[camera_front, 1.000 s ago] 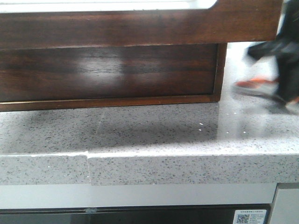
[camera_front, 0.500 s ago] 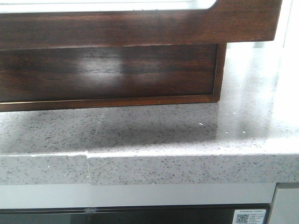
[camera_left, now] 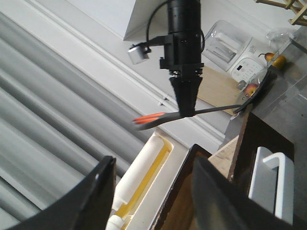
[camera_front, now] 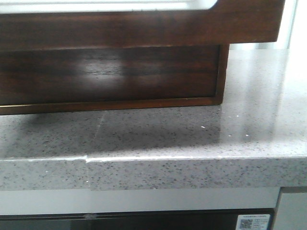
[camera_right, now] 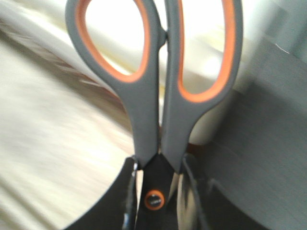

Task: Put scissors in drawer with both arms
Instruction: 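Carry the scissors with the right gripper into the open drawer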

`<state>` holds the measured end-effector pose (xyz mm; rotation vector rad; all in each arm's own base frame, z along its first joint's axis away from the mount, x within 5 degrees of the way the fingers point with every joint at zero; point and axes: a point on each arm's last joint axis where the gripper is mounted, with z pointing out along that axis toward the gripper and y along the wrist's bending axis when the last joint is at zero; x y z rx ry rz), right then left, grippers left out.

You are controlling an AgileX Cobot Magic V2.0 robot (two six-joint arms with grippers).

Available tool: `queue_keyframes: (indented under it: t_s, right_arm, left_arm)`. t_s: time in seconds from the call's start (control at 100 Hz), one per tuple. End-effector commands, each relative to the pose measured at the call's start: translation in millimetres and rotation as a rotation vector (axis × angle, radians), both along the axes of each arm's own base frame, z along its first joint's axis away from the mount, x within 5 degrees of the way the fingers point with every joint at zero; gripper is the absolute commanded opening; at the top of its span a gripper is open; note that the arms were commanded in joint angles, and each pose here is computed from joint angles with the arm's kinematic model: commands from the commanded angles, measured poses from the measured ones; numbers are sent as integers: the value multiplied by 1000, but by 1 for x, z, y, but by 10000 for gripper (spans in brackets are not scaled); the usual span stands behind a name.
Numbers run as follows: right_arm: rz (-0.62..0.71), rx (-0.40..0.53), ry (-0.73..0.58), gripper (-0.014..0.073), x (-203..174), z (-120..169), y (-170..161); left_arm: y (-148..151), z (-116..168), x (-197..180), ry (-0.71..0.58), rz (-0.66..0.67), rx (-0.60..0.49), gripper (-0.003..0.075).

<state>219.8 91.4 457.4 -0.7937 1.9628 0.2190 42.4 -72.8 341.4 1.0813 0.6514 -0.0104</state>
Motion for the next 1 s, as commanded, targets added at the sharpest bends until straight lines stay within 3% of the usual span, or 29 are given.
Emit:
queue_keyframes:
  t_s: [0.0,0.13,0.55,0.99]
  right_arm:
    - [62,74,-168,-67,-12,27,10]
    - [106,80,-181,-67,-17,28,19]
    - [401,-133,-195,-67,-13,2,67]
    - [503,-327,-59,-67,10,-39,90]
  left_arm:
    - [1,13,-4,2,-41,-64,346]
    - [1,13,-3,5,-37,-63,346]
    - [1,13,-4,1,-44,-65,344]
    - [1,13,-4,1,-44,-65,344]
